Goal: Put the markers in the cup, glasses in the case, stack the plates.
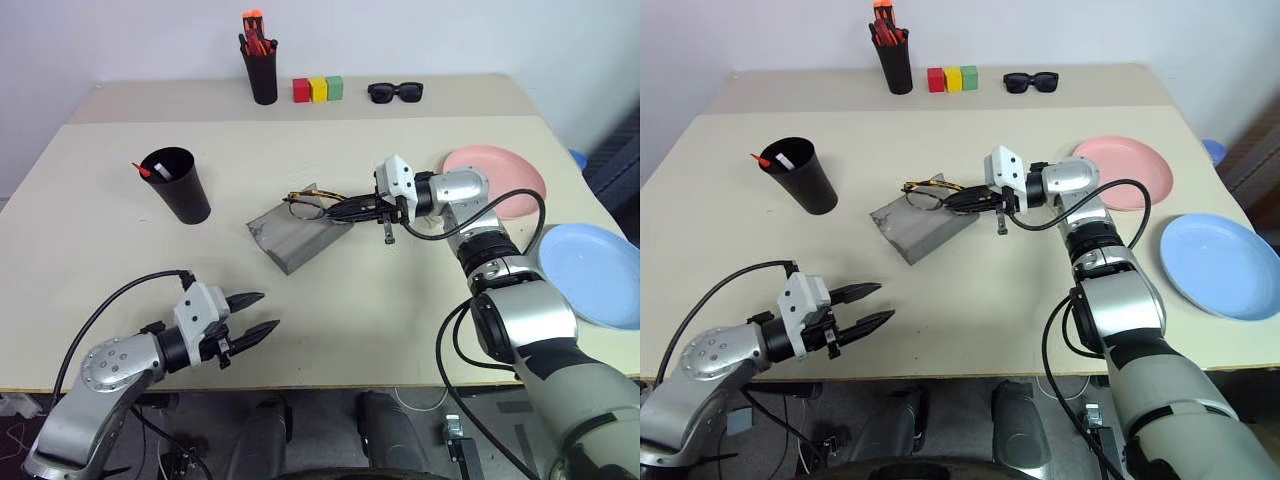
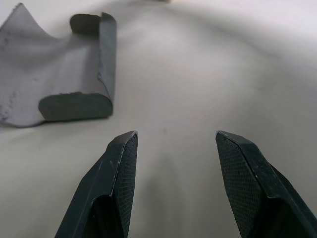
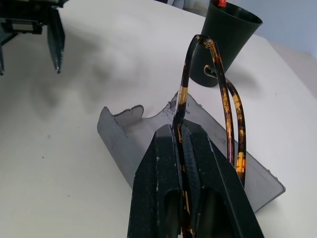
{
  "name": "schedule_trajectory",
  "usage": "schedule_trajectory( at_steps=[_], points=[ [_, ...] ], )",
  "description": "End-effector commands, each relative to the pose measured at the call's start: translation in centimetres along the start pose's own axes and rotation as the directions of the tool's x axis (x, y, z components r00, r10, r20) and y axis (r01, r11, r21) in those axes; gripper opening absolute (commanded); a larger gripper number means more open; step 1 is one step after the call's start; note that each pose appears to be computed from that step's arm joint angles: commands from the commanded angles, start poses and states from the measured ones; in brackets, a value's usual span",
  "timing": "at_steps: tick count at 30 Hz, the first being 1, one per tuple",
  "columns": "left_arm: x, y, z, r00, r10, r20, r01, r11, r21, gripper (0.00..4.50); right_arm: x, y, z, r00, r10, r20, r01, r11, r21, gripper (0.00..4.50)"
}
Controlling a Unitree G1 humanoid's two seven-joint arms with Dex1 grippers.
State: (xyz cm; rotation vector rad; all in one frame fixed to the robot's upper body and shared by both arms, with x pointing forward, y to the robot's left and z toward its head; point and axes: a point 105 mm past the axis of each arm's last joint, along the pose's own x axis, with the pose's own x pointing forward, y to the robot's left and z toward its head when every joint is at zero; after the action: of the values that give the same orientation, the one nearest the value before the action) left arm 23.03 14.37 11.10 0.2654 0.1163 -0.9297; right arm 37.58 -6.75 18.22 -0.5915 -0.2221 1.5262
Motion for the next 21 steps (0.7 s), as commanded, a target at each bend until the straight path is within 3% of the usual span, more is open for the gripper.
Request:
schedule_trajectory(
  at_steps=[1, 8, 21],
  points=[
    [0.3, -0.5, 0.8, 1.0, -0.004, 0.02, 0.003, 1.0, 0.029, 2.53, 0.5, -0.9, 1.6, 0.998, -0.033, 0.044, 0.037, 0.995, -0.096, 0.01],
    [0.6, -0.5, 0.2, 1.0, 0.013, -0.005, -0.013, 1.0, 0.026, 2.53, 1.8, -1.1, 2.6, 0.988, -0.082, 0.133, 0.102, 0.983, -0.154, 0.01],
    [2.9, 1.6, -0.1, 0.986, 0.161, -0.039, -0.156, 0.983, 0.099, 2.53, 1.6, -0.9, 2.2, 0.985, -0.105, 0.134, 0.124, 0.982, -0.141, 0.01]
  ],
)
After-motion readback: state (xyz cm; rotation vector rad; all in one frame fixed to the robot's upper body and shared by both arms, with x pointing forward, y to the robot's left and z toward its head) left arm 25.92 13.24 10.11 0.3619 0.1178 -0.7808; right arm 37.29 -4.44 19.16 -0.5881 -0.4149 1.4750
